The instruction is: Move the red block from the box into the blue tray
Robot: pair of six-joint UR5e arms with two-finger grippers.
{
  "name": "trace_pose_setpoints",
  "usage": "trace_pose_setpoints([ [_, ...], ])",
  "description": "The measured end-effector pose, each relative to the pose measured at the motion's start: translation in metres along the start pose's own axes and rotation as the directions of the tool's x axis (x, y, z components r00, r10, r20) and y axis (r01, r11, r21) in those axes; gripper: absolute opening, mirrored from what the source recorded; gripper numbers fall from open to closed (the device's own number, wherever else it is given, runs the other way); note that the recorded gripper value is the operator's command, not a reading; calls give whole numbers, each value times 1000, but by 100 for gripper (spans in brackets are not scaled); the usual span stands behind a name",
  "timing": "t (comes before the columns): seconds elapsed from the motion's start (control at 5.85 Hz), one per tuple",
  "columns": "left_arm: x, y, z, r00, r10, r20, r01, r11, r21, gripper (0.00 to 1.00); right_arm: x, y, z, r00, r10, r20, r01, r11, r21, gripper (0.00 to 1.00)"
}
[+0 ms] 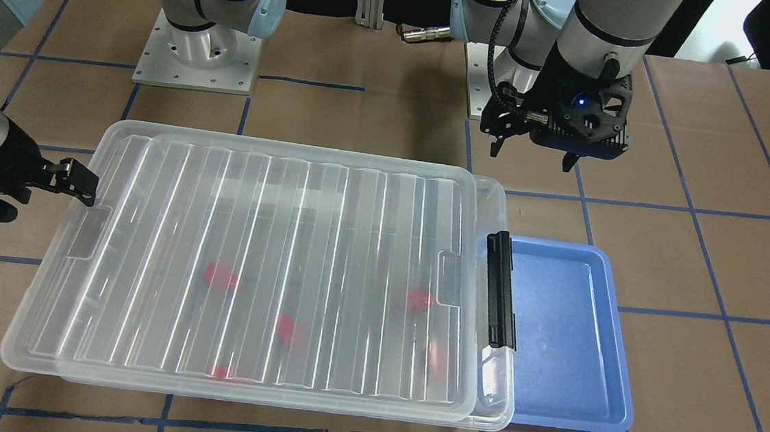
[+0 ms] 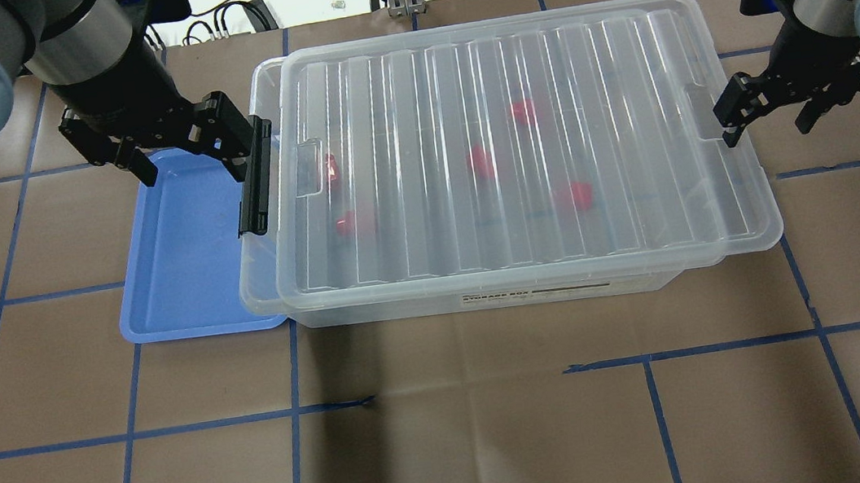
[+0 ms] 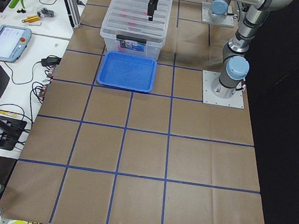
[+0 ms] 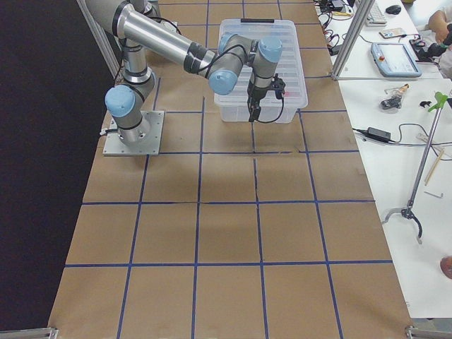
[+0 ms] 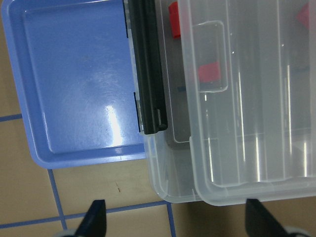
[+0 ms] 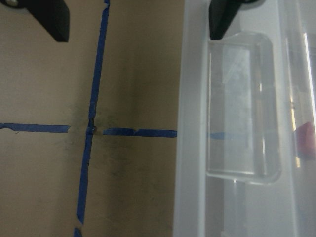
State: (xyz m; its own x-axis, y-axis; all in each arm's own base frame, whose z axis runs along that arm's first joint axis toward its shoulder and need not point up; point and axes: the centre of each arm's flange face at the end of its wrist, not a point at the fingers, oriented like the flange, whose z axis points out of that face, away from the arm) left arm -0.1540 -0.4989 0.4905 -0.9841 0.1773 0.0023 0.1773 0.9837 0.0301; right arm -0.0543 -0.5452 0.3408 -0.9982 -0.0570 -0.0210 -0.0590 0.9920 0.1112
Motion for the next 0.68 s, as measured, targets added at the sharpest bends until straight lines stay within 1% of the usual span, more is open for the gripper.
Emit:
trace_pose_setpoints([
  [0.17,-1,-4,7,995,97,-10,-97,995,-12,97,21,4,-1,1000,-24,-2,24,1000,3,100],
  [0.34,-2,-9,15,976,218,-29,-218,976,-20,97,45,9,-3,999,-41,-20,40,999,-1,100],
  [0.51,-3,-16,25,932,358,-50,-359,933,-27,97,72,16,-4,998,-47,-42,46,999,-12,100],
  [0.68,-1,-25,37,860,507,-56,-508,861,-18,97,98,25,-5,998,-43,-52,42,999,-20,100],
])
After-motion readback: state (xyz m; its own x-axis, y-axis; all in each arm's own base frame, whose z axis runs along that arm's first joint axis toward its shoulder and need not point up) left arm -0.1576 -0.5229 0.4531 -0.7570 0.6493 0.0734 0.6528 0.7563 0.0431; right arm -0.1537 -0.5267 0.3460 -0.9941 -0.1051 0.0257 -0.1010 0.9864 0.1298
